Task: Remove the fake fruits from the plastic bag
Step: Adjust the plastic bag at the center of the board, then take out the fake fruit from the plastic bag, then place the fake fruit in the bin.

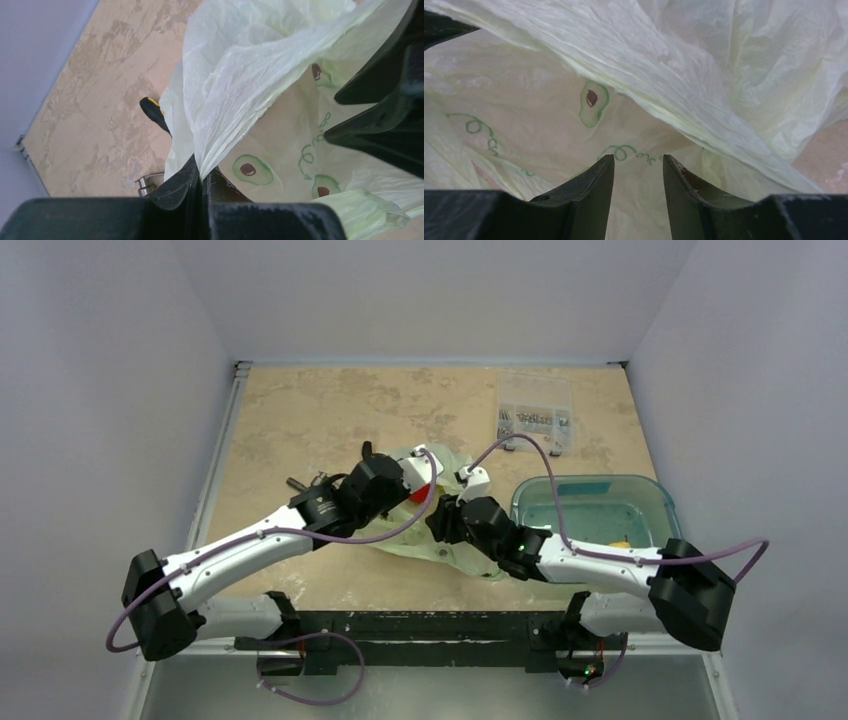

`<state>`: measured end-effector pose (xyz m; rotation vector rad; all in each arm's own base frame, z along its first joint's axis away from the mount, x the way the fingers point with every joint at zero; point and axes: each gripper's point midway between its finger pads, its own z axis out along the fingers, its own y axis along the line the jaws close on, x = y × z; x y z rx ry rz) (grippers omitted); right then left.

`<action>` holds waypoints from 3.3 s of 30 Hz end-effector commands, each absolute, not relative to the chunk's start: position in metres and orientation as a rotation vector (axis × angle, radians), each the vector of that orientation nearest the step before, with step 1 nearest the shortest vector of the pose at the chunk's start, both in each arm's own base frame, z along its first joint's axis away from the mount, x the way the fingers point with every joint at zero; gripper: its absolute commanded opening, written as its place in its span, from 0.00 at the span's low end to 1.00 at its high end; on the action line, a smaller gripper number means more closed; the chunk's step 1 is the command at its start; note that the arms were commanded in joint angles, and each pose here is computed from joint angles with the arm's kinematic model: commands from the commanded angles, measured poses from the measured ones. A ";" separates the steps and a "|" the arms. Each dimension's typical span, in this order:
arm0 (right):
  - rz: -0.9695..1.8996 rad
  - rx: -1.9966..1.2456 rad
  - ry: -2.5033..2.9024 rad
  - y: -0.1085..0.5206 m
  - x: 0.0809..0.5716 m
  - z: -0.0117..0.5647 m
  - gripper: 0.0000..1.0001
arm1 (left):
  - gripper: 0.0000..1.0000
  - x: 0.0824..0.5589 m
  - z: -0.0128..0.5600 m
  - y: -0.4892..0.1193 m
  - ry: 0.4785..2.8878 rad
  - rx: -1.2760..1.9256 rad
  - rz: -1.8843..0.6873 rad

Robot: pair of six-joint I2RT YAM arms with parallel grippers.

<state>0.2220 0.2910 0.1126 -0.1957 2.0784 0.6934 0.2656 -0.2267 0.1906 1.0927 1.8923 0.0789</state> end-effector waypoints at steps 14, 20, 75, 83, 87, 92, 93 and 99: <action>0.588 -0.059 1.865 0.329 0.285 0.149 0.70 | 0.00 0.245 0.235 -0.281 1.778 0.890 -0.518; 0.574 -0.048 1.841 0.330 0.312 0.134 0.76 | 0.00 0.242 0.236 -0.283 1.771 0.897 -0.535; 0.580 0.110 1.628 0.186 0.249 0.289 0.00 | 0.00 0.257 0.221 -0.273 1.840 0.920 -0.392; 0.291 0.428 1.574 0.099 0.256 0.310 0.00 | 0.00 0.258 0.217 -0.274 1.851 0.930 -0.380; 0.123 0.569 1.583 0.060 0.255 0.292 0.00 | 0.00 0.257 0.220 -0.273 1.848 0.931 -0.389; 0.070 0.671 1.702 0.044 0.268 0.239 0.00 | 0.00 0.254 0.227 -0.272 1.831 0.921 -0.402; 0.070 0.699 1.734 0.042 0.270 0.226 0.00 | 0.00 0.254 0.227 -0.272 1.830 0.921 -0.404; 0.086 0.880 1.883 0.032 0.273 0.156 0.00 | 0.00 0.252 0.235 -0.269 1.811 0.909 -0.409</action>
